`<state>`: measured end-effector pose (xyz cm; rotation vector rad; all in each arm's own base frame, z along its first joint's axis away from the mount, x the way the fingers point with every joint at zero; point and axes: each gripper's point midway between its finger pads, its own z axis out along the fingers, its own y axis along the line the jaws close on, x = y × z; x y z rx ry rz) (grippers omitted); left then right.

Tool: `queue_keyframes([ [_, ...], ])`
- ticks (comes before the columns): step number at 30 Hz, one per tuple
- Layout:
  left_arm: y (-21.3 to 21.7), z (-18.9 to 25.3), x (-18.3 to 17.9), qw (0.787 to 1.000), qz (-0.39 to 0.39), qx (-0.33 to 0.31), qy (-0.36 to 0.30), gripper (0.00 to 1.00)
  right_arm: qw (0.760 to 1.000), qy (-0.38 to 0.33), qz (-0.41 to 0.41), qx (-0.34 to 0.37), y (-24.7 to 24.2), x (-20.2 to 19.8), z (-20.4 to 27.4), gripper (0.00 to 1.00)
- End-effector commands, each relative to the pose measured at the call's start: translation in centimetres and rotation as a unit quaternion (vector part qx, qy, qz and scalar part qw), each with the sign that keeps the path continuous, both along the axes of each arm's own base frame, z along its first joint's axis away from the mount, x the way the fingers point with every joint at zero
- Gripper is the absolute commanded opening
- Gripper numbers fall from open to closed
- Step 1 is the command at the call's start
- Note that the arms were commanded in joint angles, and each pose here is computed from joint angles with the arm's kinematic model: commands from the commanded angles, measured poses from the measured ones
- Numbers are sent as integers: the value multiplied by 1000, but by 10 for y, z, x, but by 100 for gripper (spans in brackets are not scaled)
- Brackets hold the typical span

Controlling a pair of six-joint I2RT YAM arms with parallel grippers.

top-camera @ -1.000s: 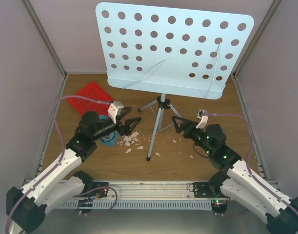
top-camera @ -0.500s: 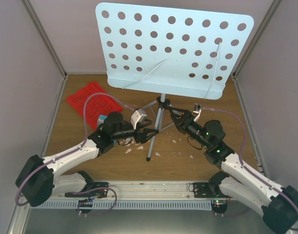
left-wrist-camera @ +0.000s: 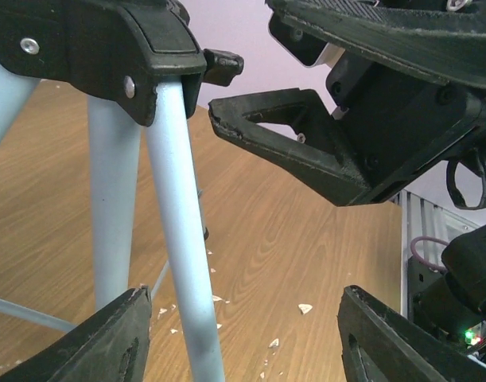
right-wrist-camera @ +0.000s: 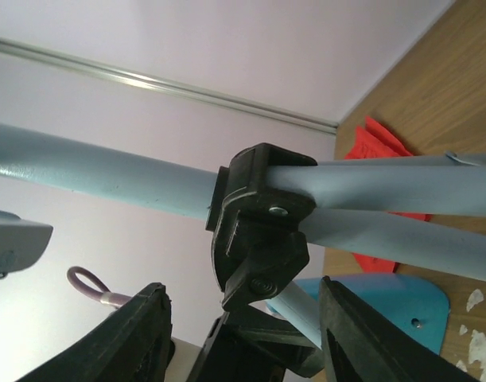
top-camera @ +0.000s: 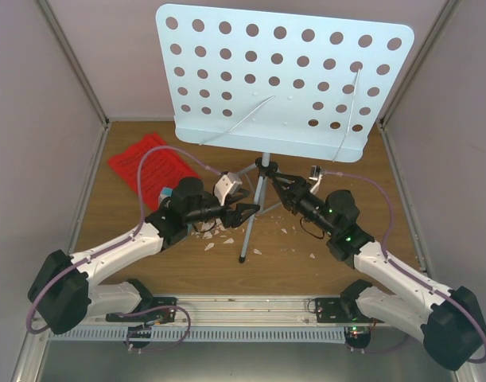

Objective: Pack up the instrument practice props

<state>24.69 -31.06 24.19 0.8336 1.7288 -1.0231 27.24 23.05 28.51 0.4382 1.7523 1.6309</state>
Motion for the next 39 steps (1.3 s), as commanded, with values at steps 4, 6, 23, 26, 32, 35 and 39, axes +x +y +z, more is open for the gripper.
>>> queue_keyframes([
  [4, 1, 11, 11, 999, 18, 10, -31, 63, 1000, -25, -17, 2, -3, 10, 20, 46],
  [6, 2, 12, 12, 999, 21, 15, -39, 64, 1000, -23, -15, 1, -2, 11, 19, 44],
  [23, 5, 14, 14, 997, 29, 30, -59, 60, 1000, -18, -21, -8, -1, 17, 11, 31],
  [26, 5, 14, 14, 997, 29, 31, -61, 60, 999, -22, -25, -9, -1, 17, 12, 20],
  [32, 5, 14, 14, 997, 29, 32, -61, 60, 999, -17, -34, -22, -6, 17, 5, 0],
  [35, 5, 13, 14, 997, 29, 34, -60, 60, 999, -18, -37, -23, -8, 15, 3, 21],
  [39, 5, 14, 14, 997, 30, 33, -63, 59, 998, -27, -48, -29, -14, 13, 6, 41],
])
